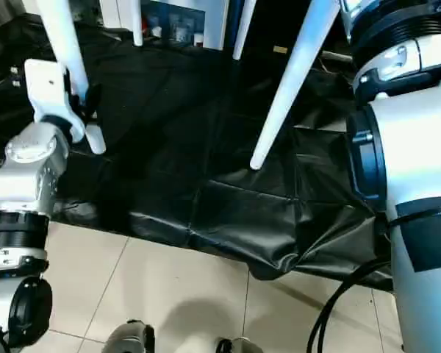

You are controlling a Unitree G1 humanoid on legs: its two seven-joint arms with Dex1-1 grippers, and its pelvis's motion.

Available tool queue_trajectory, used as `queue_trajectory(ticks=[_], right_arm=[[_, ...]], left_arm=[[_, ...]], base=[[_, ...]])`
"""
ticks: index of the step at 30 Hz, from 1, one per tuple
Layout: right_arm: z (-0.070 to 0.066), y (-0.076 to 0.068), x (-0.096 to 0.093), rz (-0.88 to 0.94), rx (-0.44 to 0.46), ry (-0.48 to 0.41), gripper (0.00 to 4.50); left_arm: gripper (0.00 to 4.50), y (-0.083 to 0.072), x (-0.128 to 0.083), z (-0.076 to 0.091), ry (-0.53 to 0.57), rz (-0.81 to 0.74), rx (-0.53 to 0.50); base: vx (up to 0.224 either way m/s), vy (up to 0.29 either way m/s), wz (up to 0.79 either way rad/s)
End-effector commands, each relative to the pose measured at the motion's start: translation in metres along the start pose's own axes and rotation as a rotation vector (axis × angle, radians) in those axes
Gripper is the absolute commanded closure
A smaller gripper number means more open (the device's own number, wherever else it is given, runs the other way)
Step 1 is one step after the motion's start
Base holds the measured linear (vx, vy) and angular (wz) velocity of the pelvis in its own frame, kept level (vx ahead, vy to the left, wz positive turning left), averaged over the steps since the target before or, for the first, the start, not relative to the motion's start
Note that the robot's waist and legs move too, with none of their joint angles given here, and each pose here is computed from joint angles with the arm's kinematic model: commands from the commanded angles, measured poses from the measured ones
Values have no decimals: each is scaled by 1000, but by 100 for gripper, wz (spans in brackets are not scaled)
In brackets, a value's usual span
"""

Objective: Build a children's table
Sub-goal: Flip table

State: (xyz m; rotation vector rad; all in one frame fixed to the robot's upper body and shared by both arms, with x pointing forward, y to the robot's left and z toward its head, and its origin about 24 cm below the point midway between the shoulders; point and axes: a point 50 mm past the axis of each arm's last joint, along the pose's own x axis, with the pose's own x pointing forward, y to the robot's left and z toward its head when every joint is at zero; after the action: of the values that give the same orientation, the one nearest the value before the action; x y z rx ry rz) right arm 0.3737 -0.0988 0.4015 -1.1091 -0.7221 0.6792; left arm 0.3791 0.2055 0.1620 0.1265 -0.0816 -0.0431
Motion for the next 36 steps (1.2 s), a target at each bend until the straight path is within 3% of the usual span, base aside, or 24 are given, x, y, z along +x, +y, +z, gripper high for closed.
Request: queue_trajectory(ticks=[1,6,11,12,13,15,18,20,21,23,25,31,35,36], right_arm=[[8,4,2,11,-21,-83,67],[2,31,6,13,-25,-131,67],[1,39,6,-45,13,-188,67],[3,44,4,-83,60,-256,67],[3,44,4,-83,60,-256,67],[2,61,1,-77,158,-341,67],[-3,81,-1,-37,249,-371,67],[-7,98,-4,-17,314,-379,67],[-9,111,-8,-11,370,-388,67],[-15,133,-17,-41,482,-379,67],[-27,161,-36,-131,630,-314,67],[-43,190,-69,-192,768,-201,67],[-44,204,-89,-197,815,-134,67],[-44,204,-90,-201,822,-128,67]], left_arm=[[289,-8,2,12,-63,-46,59],[289,-12,2,6,-55,-56,67],[289,-12,2,3,-50,-58,71],[289,-11,2,1,-43,-60,81],[289,-11,2,1,-43,-60,81],[289,-6,2,-4,-20,-56,94],[289,-2,0,-9,-1,-53,97],[233,-1,-1,-11,8,-62,102],[233,1,-2,-13,13,-62,108],[211,3,-4,-15,23,-60,121],[198,7,-7,-17,33,-52,154],[186,9,-11,-17,19,-52,214],[186,8,-15,-21,28,-63,178],[156,7,-15,-22,34,-74,165]], base=[[0,0,0],[0,0,0],[0,0,0],[0,0,0],[0,0,0],[0,0,0],[0,0,0],[0,0,0],[0,0,0],[0,0,0],[0,0,0],[0,0,0],[0,0,0],[0,0,0]])
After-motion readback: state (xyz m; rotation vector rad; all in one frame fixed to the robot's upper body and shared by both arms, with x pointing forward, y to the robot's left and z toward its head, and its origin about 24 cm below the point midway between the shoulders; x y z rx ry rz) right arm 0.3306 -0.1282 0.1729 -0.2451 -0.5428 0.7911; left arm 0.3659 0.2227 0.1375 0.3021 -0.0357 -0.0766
